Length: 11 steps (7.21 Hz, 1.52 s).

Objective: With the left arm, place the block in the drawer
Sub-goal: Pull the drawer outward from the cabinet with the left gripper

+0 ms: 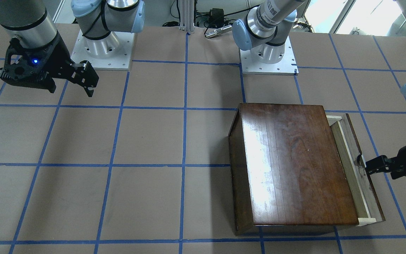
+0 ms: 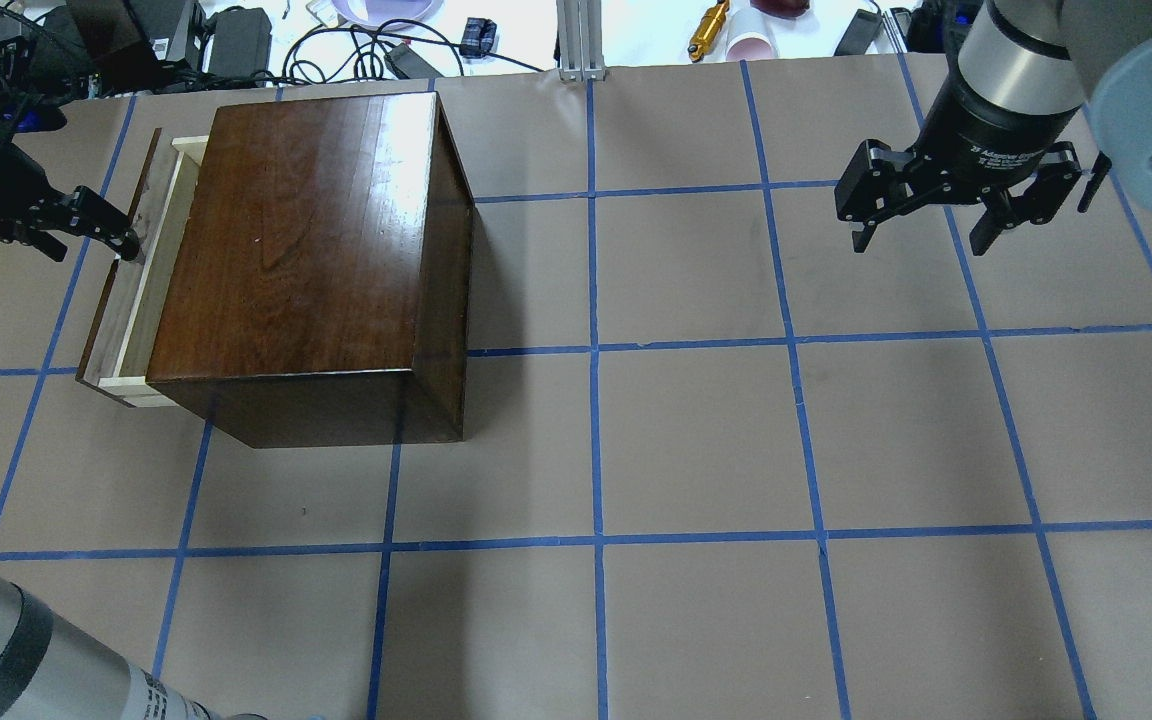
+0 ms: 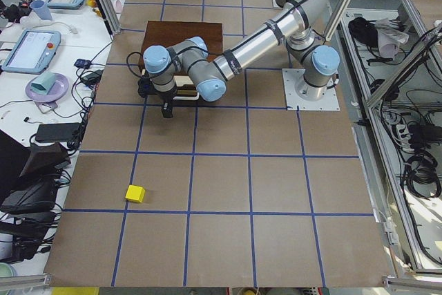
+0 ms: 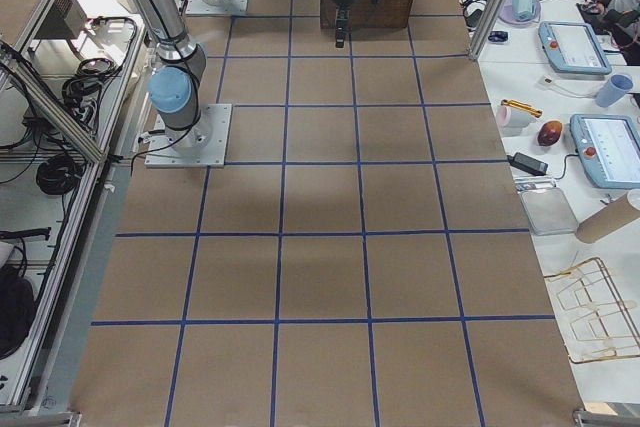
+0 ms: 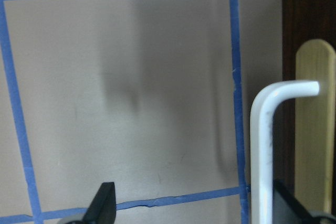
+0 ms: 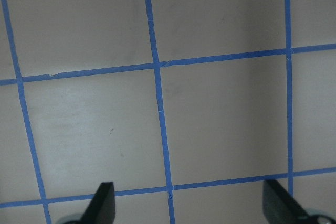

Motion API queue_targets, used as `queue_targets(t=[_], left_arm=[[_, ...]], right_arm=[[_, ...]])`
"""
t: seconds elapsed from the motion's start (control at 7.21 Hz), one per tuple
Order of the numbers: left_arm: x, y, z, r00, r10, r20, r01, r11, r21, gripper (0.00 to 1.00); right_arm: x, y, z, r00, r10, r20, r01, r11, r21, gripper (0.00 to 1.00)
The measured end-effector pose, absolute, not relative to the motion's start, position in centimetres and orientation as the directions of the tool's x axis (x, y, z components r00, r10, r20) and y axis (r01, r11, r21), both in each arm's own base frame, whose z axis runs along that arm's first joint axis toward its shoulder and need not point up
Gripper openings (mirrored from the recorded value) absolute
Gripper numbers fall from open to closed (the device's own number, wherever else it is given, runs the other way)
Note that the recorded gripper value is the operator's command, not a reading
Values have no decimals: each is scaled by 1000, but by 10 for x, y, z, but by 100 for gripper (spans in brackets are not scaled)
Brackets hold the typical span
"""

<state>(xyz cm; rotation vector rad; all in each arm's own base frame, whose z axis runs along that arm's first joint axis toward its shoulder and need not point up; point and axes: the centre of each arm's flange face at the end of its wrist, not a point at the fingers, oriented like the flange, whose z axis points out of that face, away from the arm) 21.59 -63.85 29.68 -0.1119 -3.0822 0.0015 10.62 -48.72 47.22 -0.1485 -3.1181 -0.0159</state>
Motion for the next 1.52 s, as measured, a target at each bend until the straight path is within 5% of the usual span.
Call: queue_targets(t=[1.52], left_arm=[[225,-642,308,-995,98,17,98,995,-20,100]], right_arm=[[106,-487,472,-995,95,20,95,995,9,100]])
